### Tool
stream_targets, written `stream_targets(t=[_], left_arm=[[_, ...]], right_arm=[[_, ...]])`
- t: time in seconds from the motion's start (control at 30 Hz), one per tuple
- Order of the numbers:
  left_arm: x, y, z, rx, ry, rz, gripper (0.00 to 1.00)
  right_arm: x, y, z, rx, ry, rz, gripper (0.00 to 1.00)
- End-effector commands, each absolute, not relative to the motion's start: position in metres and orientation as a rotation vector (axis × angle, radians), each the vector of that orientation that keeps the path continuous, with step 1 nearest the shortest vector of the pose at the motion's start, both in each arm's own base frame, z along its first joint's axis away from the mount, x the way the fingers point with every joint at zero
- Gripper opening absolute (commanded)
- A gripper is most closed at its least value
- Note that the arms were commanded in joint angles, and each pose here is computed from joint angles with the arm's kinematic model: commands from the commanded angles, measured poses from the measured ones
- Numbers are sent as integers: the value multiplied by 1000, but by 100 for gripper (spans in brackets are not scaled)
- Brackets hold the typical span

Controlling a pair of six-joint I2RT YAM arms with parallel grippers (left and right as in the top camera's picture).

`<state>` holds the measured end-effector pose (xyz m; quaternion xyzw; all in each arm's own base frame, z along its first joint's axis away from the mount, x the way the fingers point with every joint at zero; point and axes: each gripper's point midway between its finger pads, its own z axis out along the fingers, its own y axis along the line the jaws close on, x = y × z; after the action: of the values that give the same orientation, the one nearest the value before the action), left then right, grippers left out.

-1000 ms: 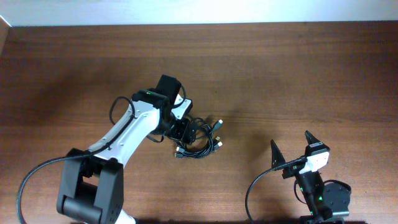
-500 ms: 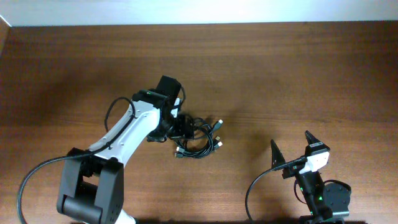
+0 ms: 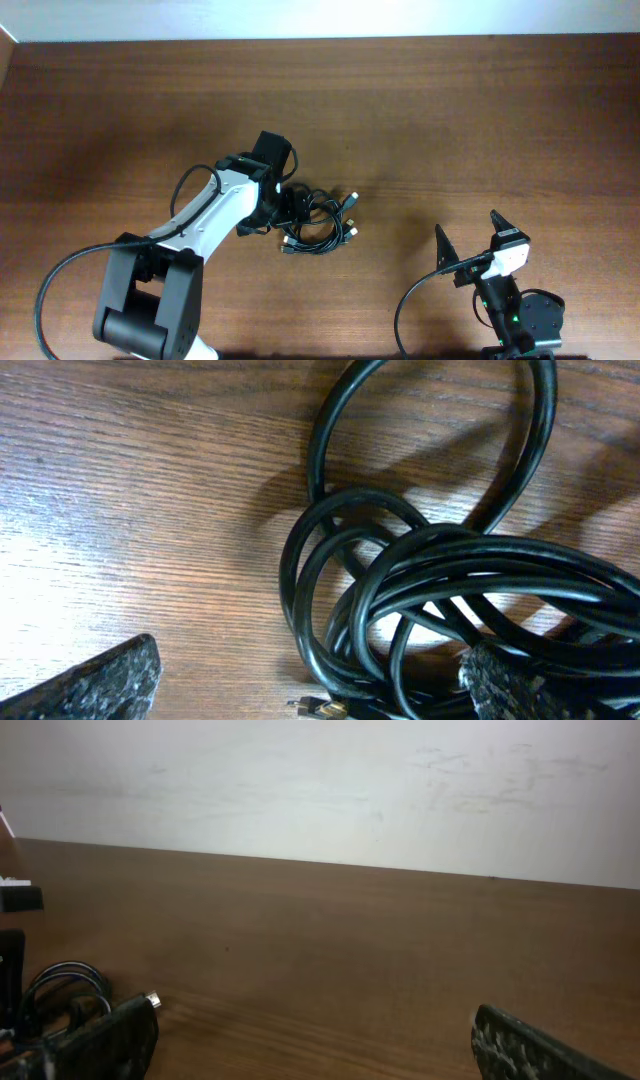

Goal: Untangle cables
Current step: 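Move the left gripper down onto the black cable bundle and grasp it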

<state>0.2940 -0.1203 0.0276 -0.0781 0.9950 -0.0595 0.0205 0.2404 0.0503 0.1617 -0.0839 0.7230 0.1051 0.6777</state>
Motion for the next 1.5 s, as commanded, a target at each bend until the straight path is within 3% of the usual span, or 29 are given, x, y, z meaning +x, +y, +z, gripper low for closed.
stream_targets(t=[0.0,0.3,0.8,0.9,0.97,1.13,1.2,1.4,1.47], left_arm=[[290,-117,21,-267,3098,-153,99],[265,-108,-4,-276,3148,-121,99],[289,-108,-6,-263,3037,-111,100],[285,-106,-9,-265,3047,-104,90],[282,-104,-12,-266,3054,-92,74],[268,-98,-21,-270,3082,-63,49],[264,-97,-24,-271,3092,-57,32],[262,-96,-25,-271,3098,-55,18],[262,-96,-25,-271,3097,-55,6]], right_arm=[[240,50,160,-183,1626,233,99],[240,50,160,-183,1626,233,99],[240,50,160,-183,1626,233,99],[240,50,160,-183,1626,233,99],[240,50,160,-183,1626,233,99],[240,50,160,-183,1626,233,99],[240,50,160,-183,1626,233,99],[240,50,160,-183,1626,233,99],[240,50,160,-183,1626,233,99]])
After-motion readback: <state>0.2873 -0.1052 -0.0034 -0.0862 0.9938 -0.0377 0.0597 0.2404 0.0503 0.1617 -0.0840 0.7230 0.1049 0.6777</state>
